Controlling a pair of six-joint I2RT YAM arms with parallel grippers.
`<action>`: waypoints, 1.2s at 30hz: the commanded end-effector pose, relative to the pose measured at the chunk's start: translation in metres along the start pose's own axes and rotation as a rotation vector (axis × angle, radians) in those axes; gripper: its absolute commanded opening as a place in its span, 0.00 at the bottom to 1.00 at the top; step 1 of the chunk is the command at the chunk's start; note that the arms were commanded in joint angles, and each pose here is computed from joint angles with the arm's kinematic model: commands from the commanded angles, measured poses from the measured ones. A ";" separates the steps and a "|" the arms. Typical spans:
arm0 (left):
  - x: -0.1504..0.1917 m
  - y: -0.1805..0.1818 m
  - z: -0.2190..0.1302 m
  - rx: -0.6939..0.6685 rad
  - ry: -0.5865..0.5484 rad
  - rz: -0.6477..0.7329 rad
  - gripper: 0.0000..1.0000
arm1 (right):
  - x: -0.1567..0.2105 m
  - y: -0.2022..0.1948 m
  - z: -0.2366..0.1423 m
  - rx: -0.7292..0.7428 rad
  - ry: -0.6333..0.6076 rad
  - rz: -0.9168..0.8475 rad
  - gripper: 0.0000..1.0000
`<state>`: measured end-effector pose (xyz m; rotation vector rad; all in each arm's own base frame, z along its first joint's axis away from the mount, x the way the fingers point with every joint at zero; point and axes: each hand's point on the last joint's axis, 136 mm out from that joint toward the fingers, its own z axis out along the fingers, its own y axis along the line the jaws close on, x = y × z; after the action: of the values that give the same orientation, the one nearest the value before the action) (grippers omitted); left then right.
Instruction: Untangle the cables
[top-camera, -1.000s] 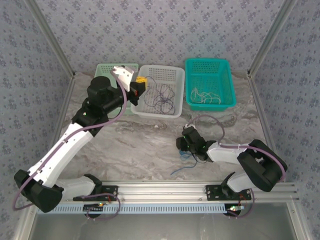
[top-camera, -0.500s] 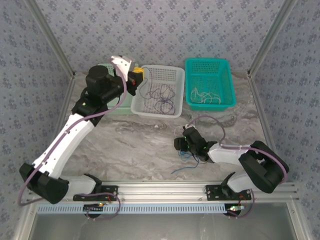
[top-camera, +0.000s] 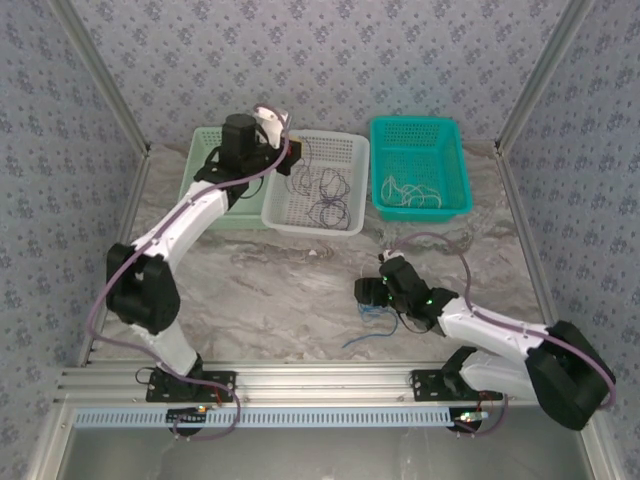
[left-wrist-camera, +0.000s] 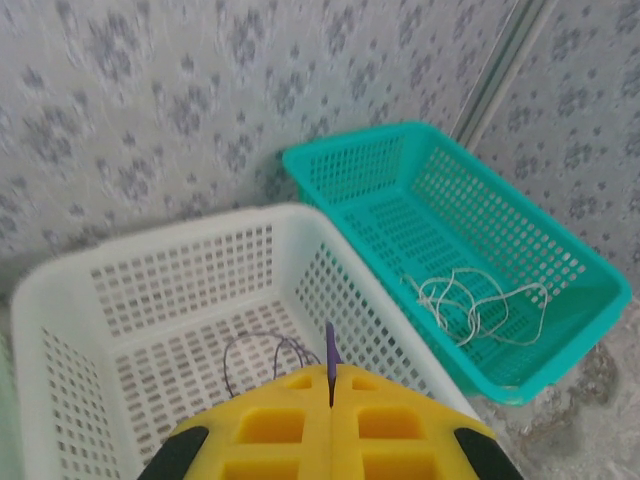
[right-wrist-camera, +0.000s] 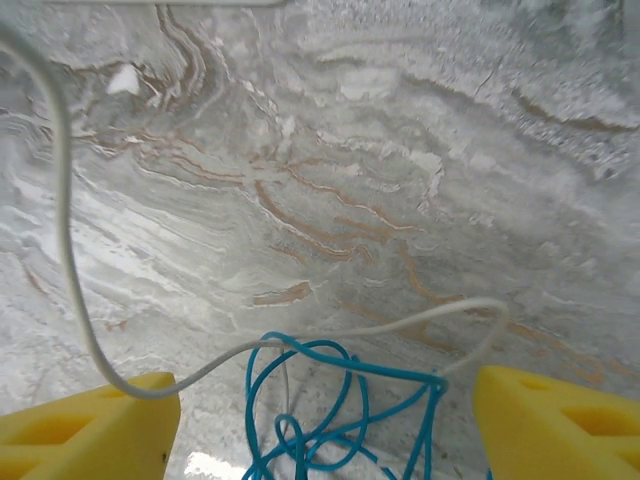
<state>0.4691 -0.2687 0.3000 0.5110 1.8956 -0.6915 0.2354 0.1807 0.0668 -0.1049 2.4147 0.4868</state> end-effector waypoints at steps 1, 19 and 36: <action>0.002 0.000 0.012 0.026 0.025 -0.067 0.11 | 0.009 -0.020 -0.012 0.061 0.031 0.018 0.81; 0.066 -0.070 -0.004 0.105 0.162 0.096 0.99 | -0.014 -0.016 -0.042 -0.107 -0.026 0.071 0.70; 0.191 -0.173 -0.035 0.535 0.243 0.142 0.85 | -0.053 0.026 -0.081 -0.352 -0.120 0.038 0.63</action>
<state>0.2598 -0.3557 0.1613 1.1018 1.9715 -1.0522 0.2217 0.1657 0.1459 -0.1321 2.2485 0.8549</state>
